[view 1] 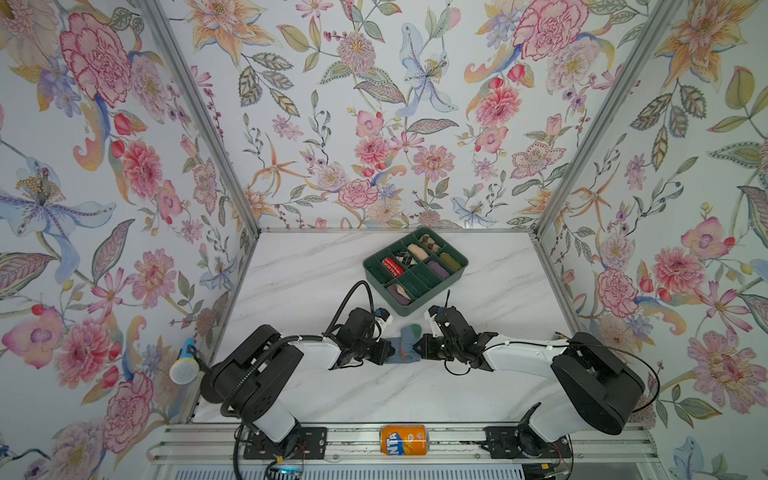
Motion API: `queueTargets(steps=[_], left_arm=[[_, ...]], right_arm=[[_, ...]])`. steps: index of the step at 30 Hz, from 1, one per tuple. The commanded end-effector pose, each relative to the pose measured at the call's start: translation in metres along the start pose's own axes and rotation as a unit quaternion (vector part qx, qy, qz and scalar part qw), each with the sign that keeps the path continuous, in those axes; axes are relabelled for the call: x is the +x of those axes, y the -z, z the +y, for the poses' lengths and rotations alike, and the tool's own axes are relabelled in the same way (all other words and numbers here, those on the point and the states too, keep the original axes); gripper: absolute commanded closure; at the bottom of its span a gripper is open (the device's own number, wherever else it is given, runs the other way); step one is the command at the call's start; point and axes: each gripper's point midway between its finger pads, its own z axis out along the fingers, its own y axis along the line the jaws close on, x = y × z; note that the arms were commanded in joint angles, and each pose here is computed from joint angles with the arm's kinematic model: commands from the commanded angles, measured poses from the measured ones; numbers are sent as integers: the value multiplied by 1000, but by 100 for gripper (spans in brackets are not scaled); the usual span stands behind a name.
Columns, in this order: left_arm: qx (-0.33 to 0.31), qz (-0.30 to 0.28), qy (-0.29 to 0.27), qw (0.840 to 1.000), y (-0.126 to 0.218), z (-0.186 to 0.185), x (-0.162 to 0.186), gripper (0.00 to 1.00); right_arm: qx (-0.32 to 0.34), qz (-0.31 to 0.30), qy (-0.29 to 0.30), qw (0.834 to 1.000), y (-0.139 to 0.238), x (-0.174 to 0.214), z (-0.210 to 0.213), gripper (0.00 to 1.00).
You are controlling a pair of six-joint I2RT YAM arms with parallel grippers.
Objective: Roll the socks
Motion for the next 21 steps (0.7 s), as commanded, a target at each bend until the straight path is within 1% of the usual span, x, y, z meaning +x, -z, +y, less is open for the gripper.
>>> queueTargets(steps=[1,5,13,19,20,21], left_arm=[[-48,27,4,998,0,20,15,100],[-60,41,6,997,-5,29,25,100],[-74,57,20,995,-9,46,43,100],[-82,66,32,994,-10,59,57,100],[-83,67,35,994,-11,61,59,100],[-83,68,36,994,-11,62,61,100]], right_arm=[[50,20,23,998,3,7,-16,100],[34,31,40,998,4,4,-7,100],[-9,68,47,997,5,8,-1,100],[-42,84,44,995,10,8,-1,100],[-45,87,48,994,11,9,0,100],[-38,80,39,995,14,1,-8,100]])
